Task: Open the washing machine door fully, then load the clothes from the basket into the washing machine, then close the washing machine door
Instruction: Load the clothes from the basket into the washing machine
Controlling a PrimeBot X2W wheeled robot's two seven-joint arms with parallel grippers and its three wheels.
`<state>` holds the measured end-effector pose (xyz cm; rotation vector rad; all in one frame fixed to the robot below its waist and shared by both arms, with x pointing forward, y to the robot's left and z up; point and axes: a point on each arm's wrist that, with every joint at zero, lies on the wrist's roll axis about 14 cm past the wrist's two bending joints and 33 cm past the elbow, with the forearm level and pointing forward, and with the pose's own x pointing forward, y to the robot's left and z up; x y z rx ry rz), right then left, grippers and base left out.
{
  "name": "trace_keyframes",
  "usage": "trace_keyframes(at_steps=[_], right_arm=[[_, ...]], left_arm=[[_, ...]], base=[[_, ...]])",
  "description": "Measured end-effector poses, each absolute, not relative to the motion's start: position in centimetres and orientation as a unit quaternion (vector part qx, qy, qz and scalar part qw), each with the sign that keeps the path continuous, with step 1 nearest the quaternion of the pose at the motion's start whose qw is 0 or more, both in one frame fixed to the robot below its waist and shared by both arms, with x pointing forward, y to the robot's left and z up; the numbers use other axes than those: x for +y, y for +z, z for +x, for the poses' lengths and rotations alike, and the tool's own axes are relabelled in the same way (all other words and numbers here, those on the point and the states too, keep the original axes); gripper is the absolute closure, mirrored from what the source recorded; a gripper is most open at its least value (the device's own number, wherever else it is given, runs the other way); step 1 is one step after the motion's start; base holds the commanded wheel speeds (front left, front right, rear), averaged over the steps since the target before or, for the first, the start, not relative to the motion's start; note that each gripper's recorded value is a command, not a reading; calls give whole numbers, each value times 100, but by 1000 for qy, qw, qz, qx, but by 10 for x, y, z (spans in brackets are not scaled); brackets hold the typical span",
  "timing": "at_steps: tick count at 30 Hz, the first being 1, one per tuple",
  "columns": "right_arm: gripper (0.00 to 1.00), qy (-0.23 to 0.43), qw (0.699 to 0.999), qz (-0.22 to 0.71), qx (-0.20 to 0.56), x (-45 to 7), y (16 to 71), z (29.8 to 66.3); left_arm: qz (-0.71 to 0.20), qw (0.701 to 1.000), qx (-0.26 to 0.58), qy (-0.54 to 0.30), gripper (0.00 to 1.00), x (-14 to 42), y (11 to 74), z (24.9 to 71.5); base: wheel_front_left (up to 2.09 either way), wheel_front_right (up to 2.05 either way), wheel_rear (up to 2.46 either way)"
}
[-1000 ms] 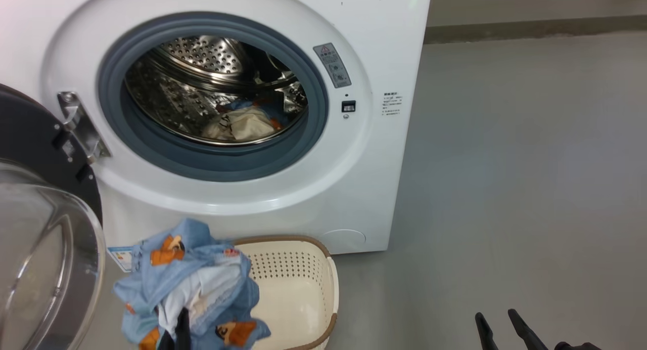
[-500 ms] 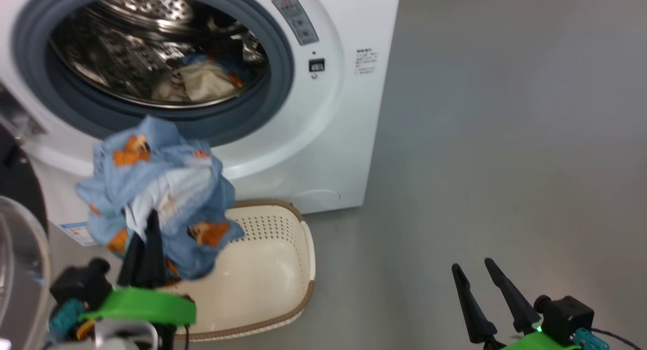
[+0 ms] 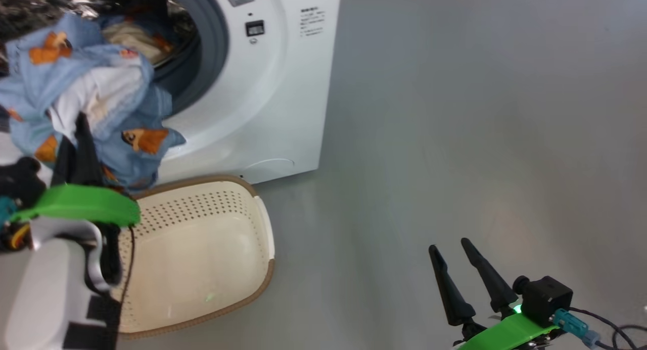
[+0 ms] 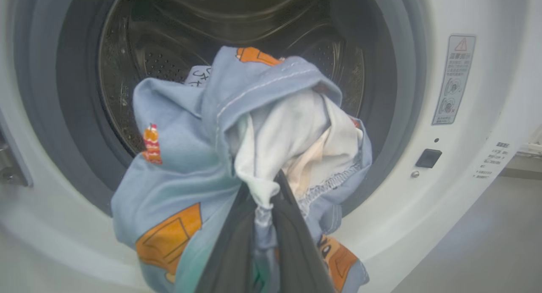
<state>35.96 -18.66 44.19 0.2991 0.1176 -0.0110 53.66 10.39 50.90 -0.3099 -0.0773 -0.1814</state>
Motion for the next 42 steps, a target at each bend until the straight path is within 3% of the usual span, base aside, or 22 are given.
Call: trace_keyframes(at_steps=[27,42], right_arm=[[0,-49,980,140,133,-203,393,365],[0,-70,972,131,184,-210,360,362]], left_arm=[[-101,990,-6,-96,100,83,478,700],[-88,991,-35,-93,100,81,462,756]], base=[[0,0,0],[0,0,0]])
